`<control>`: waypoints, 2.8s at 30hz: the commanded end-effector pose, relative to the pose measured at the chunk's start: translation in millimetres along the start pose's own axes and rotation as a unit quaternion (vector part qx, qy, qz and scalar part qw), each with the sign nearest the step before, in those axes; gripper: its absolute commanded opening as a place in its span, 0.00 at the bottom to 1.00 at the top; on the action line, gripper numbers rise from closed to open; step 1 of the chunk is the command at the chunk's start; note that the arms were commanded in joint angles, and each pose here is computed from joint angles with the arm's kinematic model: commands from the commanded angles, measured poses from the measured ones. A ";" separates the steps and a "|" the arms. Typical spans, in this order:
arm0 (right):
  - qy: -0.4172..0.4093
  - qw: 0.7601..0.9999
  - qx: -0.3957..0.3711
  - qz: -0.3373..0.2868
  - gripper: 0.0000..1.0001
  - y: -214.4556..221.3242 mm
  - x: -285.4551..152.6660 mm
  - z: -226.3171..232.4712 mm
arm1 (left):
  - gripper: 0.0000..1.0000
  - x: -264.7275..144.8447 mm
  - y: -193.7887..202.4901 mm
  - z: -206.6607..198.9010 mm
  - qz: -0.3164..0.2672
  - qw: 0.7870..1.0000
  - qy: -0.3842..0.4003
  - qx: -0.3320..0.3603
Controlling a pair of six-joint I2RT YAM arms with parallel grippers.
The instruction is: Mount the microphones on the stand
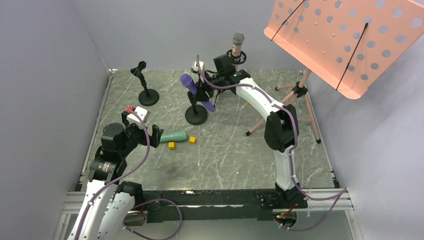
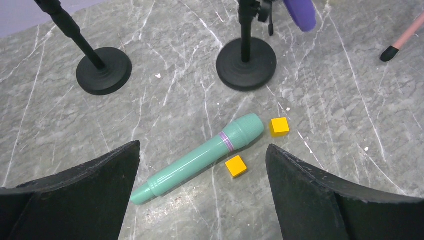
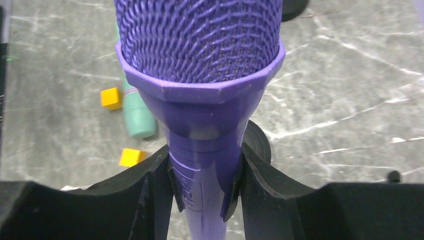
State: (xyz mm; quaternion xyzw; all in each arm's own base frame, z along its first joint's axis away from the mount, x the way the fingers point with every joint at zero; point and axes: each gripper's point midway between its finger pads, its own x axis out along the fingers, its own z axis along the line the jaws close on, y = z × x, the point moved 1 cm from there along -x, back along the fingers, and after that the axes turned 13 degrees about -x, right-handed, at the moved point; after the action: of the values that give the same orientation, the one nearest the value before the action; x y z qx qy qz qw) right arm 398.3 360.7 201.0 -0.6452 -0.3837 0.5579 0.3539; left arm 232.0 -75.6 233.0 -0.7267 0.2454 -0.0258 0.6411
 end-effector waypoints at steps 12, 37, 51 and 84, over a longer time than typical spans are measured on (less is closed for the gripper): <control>0.184 0.974 -0.066 -0.112 0.15 -78.0 -21.4 -144.2 | 0.99 4.3 -5.6 17.1 -0.014 0.999 -0.044 0.003; 0.199 0.974 -0.047 -0.101 0.99 -83.6 -37.8 -126.3 | 0.99 0.6 -7.7 15.4 -0.024 0.999 -0.037 -0.004; 0.177 0.978 -0.054 -0.091 1.00 -140.0 -105.2 -65.1 | 0.99 -1.4 -21.7 -0.7 -0.061 0.996 0.003 -0.061; -0.108 0.986 0.084 -0.099 1.00 -8.9 -117.3 153.3 | 0.80 135.4 -149.2 178.5 0.045 0.985 -0.102 -0.133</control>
State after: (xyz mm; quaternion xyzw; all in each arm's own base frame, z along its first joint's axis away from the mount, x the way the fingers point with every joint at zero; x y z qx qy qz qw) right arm 238.6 262.0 222.7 -0.5125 -0.3927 0.6289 0.4332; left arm 459.0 47.4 299.4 -0.8396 0.1783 0.1197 0.4990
